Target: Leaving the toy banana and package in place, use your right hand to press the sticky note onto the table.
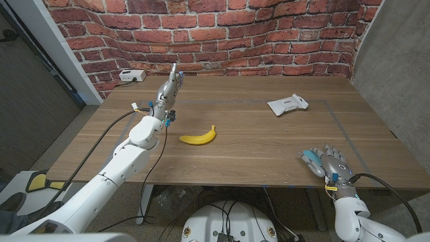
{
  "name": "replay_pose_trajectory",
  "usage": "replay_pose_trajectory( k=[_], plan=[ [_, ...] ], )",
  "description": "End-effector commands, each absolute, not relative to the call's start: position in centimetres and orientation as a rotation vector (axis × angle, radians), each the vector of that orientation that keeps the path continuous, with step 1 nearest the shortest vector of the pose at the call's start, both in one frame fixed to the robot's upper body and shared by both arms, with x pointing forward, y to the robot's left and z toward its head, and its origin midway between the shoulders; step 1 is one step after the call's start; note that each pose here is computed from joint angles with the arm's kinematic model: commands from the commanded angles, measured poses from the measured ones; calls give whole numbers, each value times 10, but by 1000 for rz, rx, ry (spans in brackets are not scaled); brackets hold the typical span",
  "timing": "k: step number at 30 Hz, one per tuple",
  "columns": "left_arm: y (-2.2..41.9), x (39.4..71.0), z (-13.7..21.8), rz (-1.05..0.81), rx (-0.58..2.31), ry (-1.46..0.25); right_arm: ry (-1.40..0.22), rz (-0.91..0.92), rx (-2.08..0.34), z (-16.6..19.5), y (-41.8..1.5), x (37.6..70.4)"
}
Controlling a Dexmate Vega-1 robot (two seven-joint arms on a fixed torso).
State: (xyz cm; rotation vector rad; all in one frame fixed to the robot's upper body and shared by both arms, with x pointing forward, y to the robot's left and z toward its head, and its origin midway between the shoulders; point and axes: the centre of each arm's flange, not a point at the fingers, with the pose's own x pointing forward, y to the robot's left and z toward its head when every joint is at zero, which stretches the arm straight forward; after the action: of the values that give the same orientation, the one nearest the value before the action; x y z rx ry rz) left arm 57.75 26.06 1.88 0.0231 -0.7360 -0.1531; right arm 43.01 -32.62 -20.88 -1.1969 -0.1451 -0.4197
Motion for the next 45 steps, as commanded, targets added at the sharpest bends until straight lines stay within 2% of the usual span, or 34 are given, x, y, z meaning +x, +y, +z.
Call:
replay_pose_trajectory(
  k=[1, 32, 45],
  plan=[
    [260, 582, 19, -160, 28, -723, -122, -397, -1188, -215, -323, 432],
    [266, 589, 16, -169, 19, -712, -150, -343, -1202, -215, -294, 432],
    [267, 591, 14, -171, 13, -708, -157, -372, -1205, -209, -294, 430]
  ],
)
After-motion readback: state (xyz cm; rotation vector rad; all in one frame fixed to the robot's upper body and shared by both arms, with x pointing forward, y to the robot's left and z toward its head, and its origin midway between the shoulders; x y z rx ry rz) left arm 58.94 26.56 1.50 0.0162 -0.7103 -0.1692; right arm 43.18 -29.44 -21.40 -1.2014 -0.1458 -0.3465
